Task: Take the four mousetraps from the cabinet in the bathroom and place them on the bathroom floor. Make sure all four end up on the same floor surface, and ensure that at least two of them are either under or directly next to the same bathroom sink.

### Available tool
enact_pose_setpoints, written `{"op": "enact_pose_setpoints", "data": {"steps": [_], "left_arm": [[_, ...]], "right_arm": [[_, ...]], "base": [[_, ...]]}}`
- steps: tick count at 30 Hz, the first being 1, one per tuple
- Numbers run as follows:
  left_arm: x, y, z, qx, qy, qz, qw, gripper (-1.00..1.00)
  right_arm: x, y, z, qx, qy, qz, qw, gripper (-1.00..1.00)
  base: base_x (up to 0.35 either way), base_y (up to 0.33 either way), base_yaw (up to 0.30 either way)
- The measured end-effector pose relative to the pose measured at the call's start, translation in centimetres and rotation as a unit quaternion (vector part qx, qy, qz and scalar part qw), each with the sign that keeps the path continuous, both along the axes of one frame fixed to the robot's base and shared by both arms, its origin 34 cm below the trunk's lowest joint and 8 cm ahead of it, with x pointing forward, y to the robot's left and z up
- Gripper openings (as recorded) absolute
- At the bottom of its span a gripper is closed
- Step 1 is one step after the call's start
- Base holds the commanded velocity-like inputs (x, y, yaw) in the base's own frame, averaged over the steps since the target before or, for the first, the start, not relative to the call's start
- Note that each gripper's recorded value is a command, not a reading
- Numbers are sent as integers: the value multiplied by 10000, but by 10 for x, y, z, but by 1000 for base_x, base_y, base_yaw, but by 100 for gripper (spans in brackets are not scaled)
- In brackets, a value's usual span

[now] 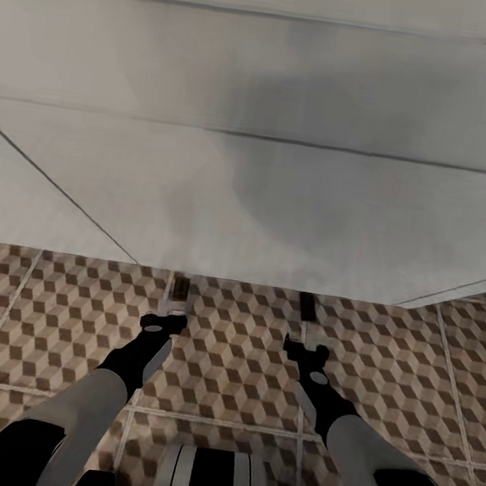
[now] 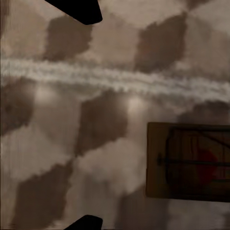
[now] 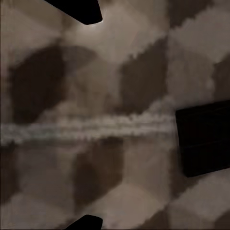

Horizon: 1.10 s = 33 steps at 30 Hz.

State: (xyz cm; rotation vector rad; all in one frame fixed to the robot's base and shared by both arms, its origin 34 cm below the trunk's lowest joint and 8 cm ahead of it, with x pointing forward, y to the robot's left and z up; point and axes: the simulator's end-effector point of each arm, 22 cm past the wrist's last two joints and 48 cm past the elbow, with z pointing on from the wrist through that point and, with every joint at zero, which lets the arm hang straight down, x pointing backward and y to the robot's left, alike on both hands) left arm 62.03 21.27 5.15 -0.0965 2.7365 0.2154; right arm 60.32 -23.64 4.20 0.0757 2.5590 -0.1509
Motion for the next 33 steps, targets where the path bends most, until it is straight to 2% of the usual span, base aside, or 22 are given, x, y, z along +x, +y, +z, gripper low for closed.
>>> {"op": "enact_pose_setpoints", "data": {"steps": [33], "left_arm": [[1,1,1,14,-7,-9,10000,100]], "right_arm": [[3,2,2,-20,-69,86,9999,100]], "base": [[-343,0,0]]}}
